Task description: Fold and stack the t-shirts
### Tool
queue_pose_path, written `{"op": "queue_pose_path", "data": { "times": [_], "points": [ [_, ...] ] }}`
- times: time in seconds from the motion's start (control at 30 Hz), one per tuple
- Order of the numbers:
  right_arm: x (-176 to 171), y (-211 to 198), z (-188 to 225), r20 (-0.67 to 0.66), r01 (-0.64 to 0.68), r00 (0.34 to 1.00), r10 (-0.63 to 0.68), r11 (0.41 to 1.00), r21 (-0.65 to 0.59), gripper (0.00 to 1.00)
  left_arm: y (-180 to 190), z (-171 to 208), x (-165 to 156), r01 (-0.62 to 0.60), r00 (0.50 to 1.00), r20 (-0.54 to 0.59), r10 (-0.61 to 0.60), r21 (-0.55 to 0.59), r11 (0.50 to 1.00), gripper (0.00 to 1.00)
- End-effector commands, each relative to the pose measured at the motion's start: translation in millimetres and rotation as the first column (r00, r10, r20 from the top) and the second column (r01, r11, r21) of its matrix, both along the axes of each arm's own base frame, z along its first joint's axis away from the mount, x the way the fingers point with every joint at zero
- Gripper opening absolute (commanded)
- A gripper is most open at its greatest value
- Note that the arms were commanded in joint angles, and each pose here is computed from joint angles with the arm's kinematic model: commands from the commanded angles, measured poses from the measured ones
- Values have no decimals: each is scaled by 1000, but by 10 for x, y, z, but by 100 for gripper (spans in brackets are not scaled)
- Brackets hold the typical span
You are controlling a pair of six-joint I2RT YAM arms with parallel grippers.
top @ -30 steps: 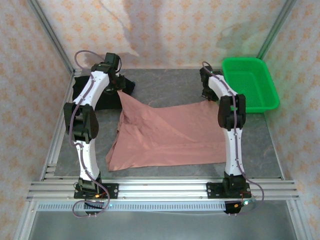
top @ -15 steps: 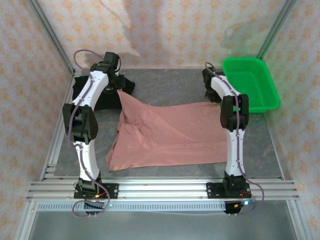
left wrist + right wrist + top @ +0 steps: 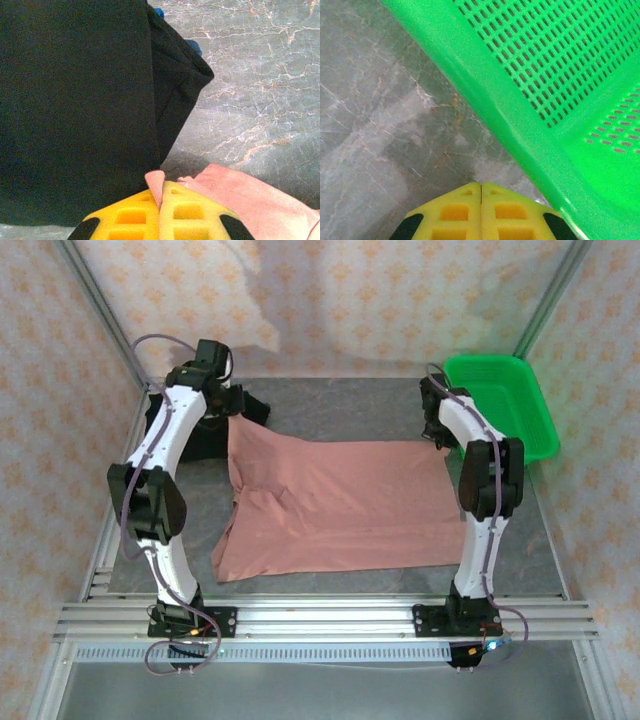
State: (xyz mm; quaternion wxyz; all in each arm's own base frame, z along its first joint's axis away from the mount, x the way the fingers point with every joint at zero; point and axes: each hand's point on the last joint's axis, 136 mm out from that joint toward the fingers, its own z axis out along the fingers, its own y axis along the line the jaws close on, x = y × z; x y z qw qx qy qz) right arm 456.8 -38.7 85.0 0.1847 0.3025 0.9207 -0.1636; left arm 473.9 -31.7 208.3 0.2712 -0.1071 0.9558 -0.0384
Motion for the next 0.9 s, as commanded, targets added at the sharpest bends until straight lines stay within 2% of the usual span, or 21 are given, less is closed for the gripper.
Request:
{"op": "queue_pose_path", "data": {
  "times": [0.0,0.27,0.47,0.67,0.87],
  "points": [
    [-50,-38,229,66,-8,998,8,1000,-5,0,63,226,-152,9,998,57,-10,9,1000,0],
    [-424,-64,335,95,-7,995,7,1000,-2,0,-62,171,-654,17,998,66,-12,-70,997,0],
    [-729,-60,283,87,11,996,-12,1000,20,0,-179,29,-1175,-9,998,62,18,-139,990,0],
    [-1073,-56,171,67,39,997,-42,998,47,0,-141,-253,-1781,-100,994,34,107,-171,980,0],
    [-1355,-66,-12,38,66,997,-68,996,58,0,-144,-496,-2215,-166,985,7,172,-229,959,0]
  ]
}}
